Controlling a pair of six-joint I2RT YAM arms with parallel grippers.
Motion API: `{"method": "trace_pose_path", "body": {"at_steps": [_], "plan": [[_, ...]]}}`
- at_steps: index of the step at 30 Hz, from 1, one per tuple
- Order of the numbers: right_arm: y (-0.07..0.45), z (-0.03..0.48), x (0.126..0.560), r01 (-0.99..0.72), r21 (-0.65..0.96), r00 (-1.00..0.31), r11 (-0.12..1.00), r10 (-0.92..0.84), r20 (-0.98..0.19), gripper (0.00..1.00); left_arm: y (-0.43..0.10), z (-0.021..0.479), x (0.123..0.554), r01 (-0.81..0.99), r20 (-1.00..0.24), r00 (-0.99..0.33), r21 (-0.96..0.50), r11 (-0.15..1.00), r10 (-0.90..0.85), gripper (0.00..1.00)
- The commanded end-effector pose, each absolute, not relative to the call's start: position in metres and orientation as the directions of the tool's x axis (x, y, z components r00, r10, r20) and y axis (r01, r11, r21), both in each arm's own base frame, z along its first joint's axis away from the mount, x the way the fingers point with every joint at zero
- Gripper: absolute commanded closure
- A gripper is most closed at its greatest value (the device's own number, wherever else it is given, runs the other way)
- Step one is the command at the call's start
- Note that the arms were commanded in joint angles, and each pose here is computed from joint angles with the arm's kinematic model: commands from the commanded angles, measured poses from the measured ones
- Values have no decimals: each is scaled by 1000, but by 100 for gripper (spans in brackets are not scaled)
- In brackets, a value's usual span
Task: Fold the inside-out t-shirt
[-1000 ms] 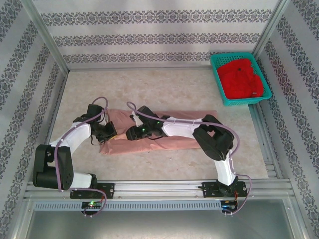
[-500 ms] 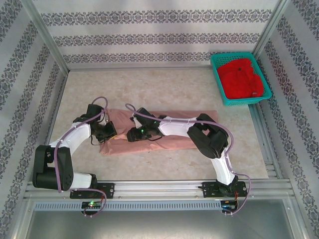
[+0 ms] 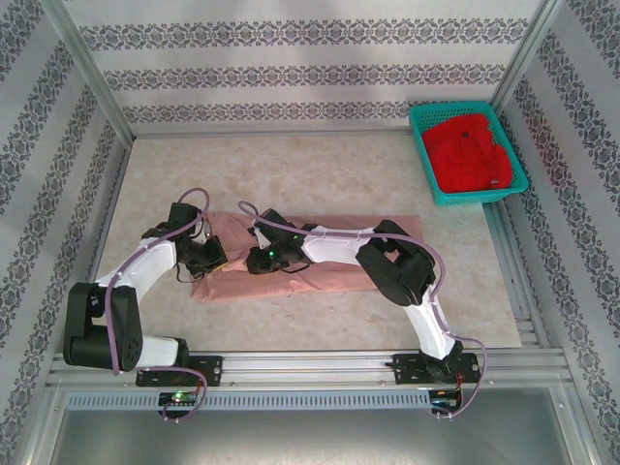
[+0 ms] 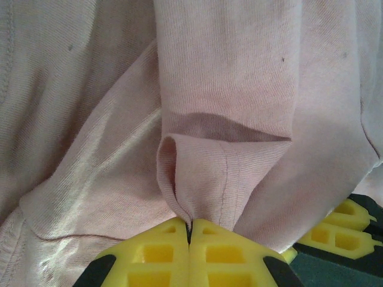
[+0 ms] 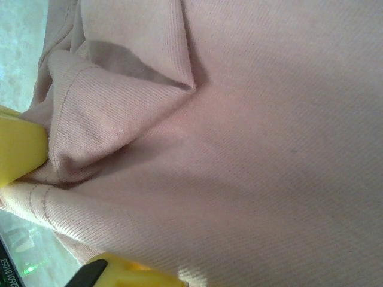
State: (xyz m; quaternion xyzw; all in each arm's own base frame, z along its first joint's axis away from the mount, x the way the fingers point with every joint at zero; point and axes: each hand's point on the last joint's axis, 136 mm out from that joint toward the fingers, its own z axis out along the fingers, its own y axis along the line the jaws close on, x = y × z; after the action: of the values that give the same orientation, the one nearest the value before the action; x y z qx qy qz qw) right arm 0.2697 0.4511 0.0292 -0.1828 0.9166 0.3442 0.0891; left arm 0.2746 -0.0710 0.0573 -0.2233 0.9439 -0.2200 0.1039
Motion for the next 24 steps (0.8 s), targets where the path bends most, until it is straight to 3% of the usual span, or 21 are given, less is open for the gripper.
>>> {"method": "trace_pose_path", "body": {"at_steps": [1, 24], "plan": [[453, 40, 270, -411, 594, -910, 691, -274, -311, 90, -73, 63, 275, -341, -126, -888, -465, 817, -443, 94], [434, 70, 242, -373, 678, -927, 633, -281, -249, 97, -70, 54, 267, -357, -116, -887, -442, 823, -447, 94]]}}
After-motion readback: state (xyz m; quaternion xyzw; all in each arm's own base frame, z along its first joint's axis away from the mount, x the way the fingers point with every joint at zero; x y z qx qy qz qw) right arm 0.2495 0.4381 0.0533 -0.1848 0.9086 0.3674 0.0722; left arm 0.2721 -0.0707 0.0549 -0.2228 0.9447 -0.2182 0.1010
